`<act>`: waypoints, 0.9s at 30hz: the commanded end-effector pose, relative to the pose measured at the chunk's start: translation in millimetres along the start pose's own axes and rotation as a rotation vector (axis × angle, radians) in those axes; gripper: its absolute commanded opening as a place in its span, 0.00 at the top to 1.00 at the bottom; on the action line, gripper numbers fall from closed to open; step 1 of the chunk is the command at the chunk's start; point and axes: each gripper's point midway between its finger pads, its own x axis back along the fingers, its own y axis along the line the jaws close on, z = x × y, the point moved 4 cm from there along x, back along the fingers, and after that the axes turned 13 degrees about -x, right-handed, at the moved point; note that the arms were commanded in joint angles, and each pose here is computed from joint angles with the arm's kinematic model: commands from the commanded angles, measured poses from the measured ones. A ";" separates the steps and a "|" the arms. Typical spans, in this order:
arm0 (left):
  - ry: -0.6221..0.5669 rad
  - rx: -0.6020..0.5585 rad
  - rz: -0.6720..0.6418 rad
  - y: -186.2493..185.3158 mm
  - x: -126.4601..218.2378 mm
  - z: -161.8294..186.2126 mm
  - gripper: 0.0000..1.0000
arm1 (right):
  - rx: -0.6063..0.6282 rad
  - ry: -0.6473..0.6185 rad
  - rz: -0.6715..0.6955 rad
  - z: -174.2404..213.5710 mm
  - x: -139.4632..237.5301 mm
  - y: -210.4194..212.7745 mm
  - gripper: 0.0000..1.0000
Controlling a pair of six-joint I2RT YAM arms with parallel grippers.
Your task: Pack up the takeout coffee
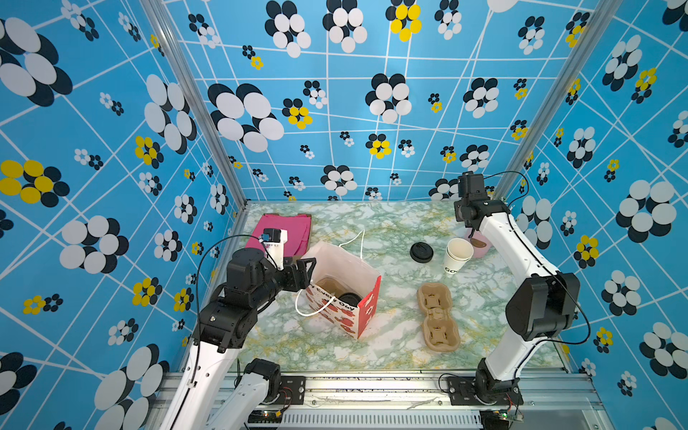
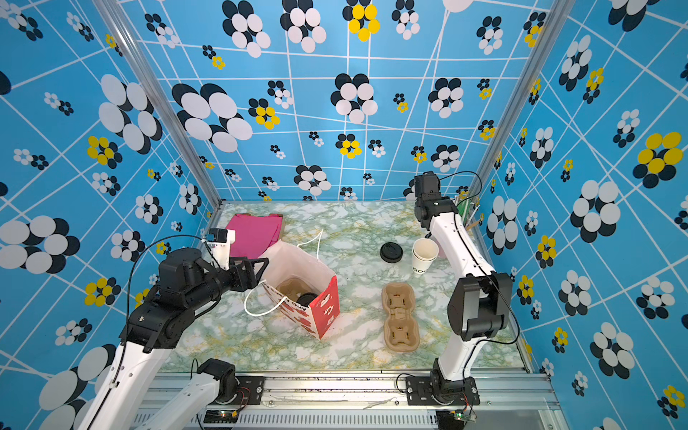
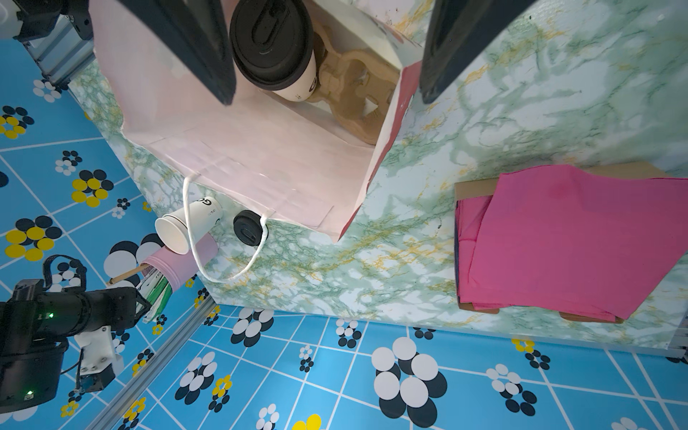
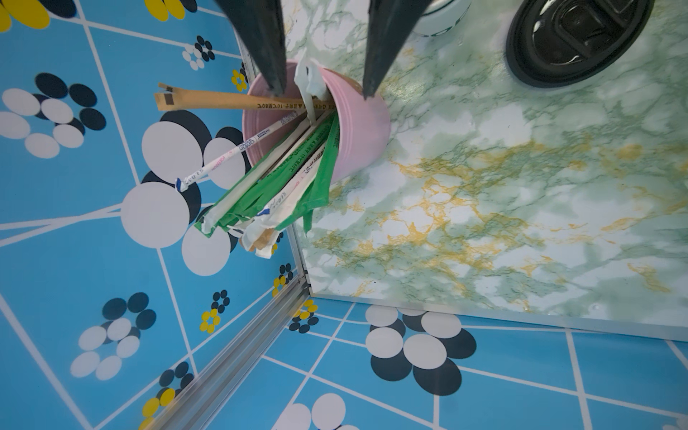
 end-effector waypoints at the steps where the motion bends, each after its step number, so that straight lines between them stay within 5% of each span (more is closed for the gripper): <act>1: 0.017 -0.013 -0.010 1.3 0.2 6.9 0.21 | 0.014 -0.005 0.046 -5.0 -9.1 -4.0 0.66; 16: 0.028 -0.006 -0.009 2.4 -4.5 9.5 0.21 | 0.076 0.022 0.109 -1.1 -29.0 1.2 0.74; 27: 0.027 0.001 -0.005 2.4 -6.3 10.2 0.21 | 0.064 -0.021 0.137 -11.4 -12.2 -13.3 0.62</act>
